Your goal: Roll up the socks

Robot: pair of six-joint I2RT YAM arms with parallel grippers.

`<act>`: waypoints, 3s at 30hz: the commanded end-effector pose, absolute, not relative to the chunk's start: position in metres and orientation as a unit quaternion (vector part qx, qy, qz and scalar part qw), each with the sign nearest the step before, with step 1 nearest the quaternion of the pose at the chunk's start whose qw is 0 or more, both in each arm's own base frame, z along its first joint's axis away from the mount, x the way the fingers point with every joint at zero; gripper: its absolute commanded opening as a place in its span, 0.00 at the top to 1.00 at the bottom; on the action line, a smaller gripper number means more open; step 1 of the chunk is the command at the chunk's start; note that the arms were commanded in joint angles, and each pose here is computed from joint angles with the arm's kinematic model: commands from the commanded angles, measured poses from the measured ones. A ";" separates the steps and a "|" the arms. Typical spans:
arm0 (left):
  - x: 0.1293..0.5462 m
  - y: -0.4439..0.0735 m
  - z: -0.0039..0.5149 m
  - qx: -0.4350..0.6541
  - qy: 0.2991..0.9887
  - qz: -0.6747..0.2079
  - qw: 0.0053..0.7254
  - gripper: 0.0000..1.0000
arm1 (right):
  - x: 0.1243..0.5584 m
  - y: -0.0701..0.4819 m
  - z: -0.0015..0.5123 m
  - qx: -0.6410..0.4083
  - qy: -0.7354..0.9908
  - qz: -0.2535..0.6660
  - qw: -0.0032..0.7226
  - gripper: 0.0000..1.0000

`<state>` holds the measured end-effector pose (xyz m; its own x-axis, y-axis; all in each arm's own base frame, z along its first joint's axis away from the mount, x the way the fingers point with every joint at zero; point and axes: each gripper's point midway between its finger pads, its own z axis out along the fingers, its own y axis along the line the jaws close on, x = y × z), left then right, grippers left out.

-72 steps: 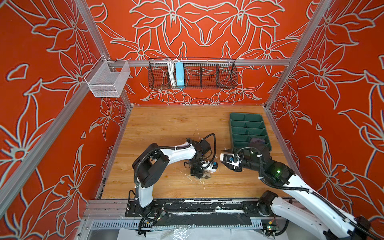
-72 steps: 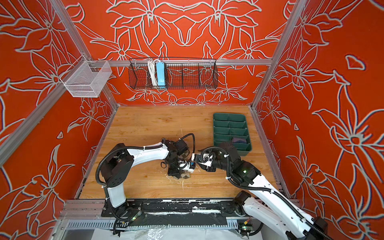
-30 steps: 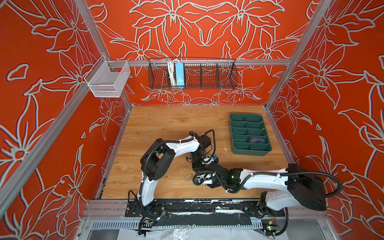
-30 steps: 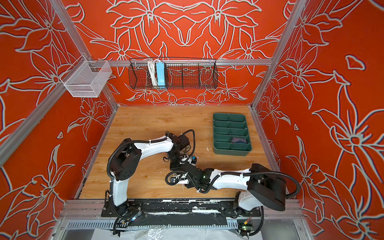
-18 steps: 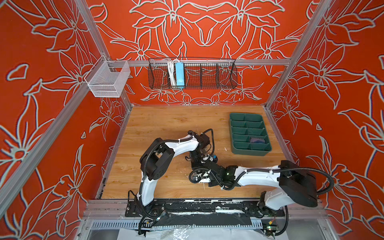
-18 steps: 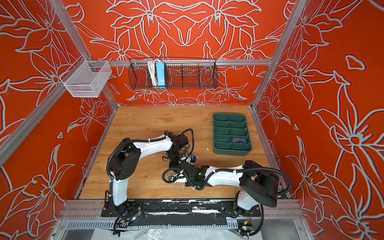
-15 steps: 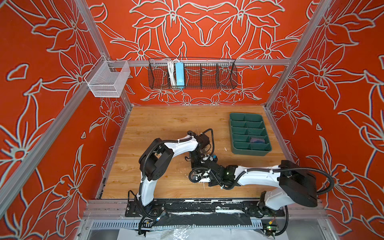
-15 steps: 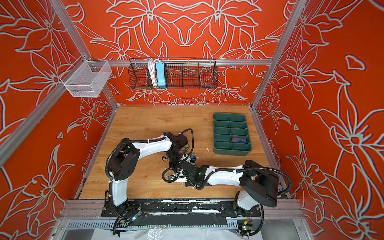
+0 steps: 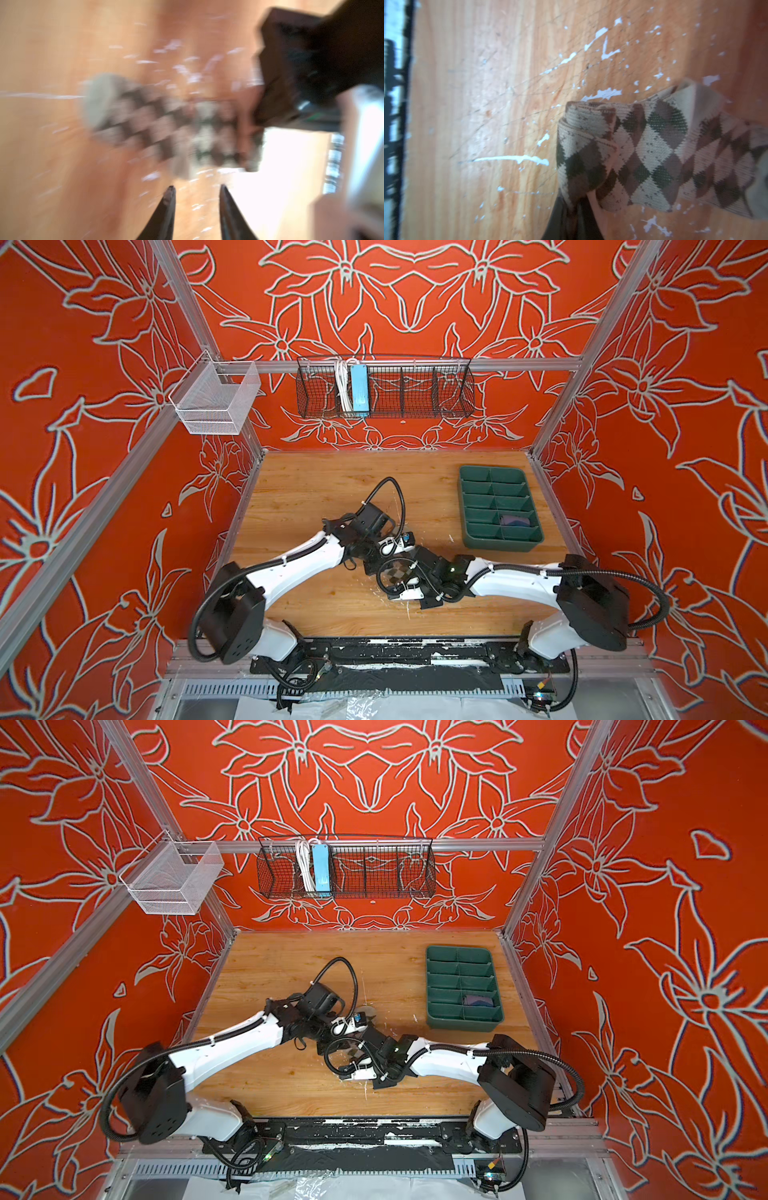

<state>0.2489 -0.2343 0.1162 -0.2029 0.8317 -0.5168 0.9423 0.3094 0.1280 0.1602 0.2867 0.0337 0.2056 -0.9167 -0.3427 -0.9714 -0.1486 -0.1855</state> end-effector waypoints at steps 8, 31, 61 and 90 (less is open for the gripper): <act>0.280 -0.144 0.216 0.475 0.716 0.133 0.494 0.39 | 0.129 0.290 0.051 -0.716 0.652 0.249 0.009 1.00; 0.157 -0.267 0.112 0.734 0.579 -0.022 0.355 0.39 | 0.178 0.293 0.013 -0.644 0.723 0.227 -0.104 1.00; 0.179 -0.233 0.025 0.656 0.702 0.102 0.259 1.00 | 0.233 0.274 0.077 -0.554 0.792 0.234 0.107 0.88; 0.152 -0.223 0.037 0.623 0.753 -0.211 0.011 1.00 | 0.236 0.214 0.259 -0.497 0.647 0.161 0.556 0.73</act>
<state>0.1800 -0.2285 0.0363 -0.1895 0.9269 -0.3240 0.9805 0.1613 -0.1118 0.2600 0.2049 0.2614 0.0370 -0.4510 -0.8918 -0.7550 0.5720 -0.3205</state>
